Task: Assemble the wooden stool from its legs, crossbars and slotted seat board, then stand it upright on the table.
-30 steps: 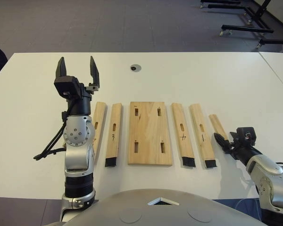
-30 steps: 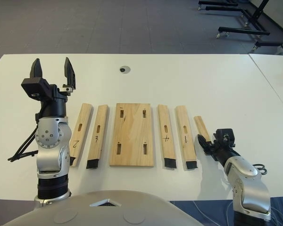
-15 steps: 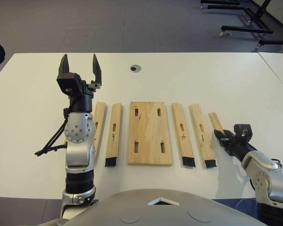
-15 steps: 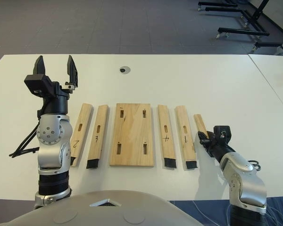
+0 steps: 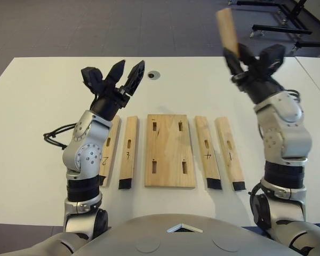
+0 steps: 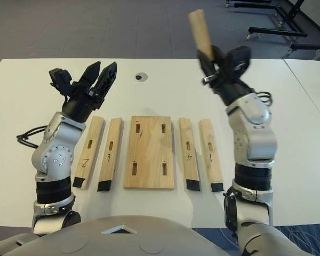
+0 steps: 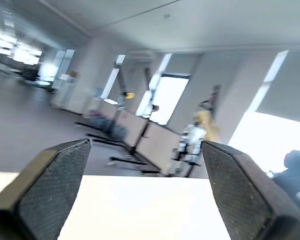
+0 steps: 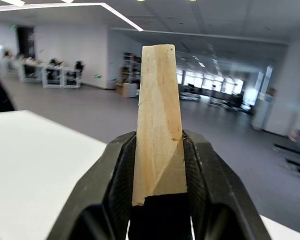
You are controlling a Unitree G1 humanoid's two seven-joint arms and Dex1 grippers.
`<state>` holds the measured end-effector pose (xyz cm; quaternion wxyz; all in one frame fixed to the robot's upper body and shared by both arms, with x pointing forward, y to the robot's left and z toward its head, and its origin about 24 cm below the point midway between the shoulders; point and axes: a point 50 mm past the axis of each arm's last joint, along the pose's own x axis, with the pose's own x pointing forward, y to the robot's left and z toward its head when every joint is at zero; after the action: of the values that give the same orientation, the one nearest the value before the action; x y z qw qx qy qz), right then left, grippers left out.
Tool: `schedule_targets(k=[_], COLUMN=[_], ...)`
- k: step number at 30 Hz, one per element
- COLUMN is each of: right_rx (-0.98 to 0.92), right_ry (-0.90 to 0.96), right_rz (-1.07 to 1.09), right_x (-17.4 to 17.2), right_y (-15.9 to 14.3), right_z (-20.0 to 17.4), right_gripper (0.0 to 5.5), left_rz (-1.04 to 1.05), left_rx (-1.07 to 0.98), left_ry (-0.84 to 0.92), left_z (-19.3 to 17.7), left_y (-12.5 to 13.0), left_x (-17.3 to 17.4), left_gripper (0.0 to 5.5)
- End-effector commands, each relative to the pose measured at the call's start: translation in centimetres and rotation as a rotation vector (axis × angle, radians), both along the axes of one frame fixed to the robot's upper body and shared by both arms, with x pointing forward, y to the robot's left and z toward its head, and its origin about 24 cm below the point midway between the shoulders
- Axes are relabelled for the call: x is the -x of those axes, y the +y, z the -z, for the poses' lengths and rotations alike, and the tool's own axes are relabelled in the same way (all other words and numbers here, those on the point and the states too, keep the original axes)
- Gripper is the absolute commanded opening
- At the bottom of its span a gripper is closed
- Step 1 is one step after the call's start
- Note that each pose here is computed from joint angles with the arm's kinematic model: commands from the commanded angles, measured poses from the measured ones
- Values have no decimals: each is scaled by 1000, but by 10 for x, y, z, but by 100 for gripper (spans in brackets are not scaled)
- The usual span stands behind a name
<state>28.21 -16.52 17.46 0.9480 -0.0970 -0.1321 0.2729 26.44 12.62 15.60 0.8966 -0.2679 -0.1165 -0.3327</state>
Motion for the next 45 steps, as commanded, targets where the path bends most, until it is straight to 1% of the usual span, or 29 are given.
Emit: schedule_targets(k=[1,5,9,15,25,27,32,35,36,39,45], right_rx=[68,11,7,-14,-3,1,1,-3,-11,-28,-28], right_ry=[-61,-113,-118,-91,-52,-50,-28,-20,-14,-2,-5], right_rz=[-242,-269,-270,-309,-328,-332,-335,-336,-337,-332,-333], right_x=[23,27,28,33,28,27,28,27,27,28,27], right_y=[44,62,70,77,83,83,83,84,84,85,88], right_z=[13,11,16,22,27,27,29,30,30,31,31], right_gripper=[129,129,129,129,129,129,129,129,129,129,129], left_rz=[222,310,317,323,334,336,341,349,349,335,346], left_rx=[191,237,244,224,281,284,291,304,299,267,268], left_ry=[12,102,171,208,219,223,224,218,226,265,268], left_z=[-13,-11,-8,-5,-10,-10,-10,-9,-8,-1,0], left_y=[-7,-10,-12,-19,-27,-28,-30,-29,-29,-30,-30], left_x=[1,-1,-4,-4,-6,-5,-3,-2,-2,-5,-5], left_gripper=[401,401,401,401,401,370,264,214,205,154,69])
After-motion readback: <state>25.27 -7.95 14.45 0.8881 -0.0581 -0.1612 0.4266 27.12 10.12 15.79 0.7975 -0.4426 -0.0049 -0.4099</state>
